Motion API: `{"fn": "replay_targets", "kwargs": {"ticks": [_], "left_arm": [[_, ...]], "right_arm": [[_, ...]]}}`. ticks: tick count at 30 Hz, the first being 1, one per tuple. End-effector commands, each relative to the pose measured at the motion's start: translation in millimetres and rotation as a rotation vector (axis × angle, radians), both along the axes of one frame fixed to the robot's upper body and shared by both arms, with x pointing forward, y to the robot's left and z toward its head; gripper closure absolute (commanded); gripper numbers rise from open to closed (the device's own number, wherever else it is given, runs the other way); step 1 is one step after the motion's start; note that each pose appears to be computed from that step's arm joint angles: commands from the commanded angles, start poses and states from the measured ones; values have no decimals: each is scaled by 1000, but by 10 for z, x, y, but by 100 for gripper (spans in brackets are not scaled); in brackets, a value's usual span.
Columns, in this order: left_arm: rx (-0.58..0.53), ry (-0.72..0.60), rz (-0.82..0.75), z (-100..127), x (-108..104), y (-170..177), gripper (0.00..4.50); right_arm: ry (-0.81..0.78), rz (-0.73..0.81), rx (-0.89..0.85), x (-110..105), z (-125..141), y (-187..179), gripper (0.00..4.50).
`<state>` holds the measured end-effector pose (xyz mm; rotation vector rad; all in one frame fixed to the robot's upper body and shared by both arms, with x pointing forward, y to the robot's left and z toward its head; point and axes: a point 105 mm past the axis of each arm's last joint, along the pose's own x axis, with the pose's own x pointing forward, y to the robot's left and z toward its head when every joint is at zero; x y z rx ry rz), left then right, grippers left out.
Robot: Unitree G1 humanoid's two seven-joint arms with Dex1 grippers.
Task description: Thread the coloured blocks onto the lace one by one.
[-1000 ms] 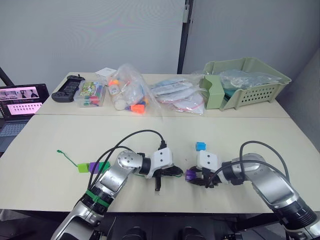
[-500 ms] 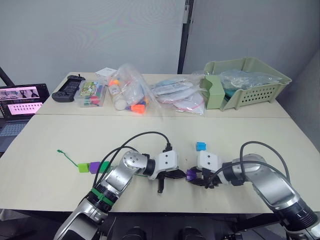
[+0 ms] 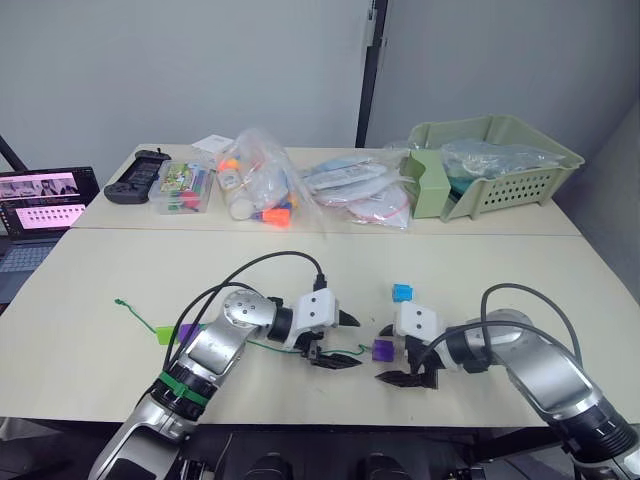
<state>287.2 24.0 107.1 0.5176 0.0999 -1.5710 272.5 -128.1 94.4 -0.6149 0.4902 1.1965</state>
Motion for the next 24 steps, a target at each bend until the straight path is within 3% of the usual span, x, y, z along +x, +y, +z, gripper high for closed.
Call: {"fn": "replay_targets", "kwargs": {"ticks": [1, 10, 19, 24], "left_arm": [[13, -96, -43, 1, 41, -206, 103], [25, -120, -88, -82, 63, -357, 103], [-8, -81, -32, 107, 130, -87, 103], [21, -68, -11, 69, 124, 46, 103]], "right_arm": [[-30, -46, 6, -79, 127, -180, 2], [-18, -153, 5, -210, 54, -456, 2], [-66, -117, 73, -102, 114, -197, 2], [-76, -80, 83, -11, 99, -57, 2]]}}
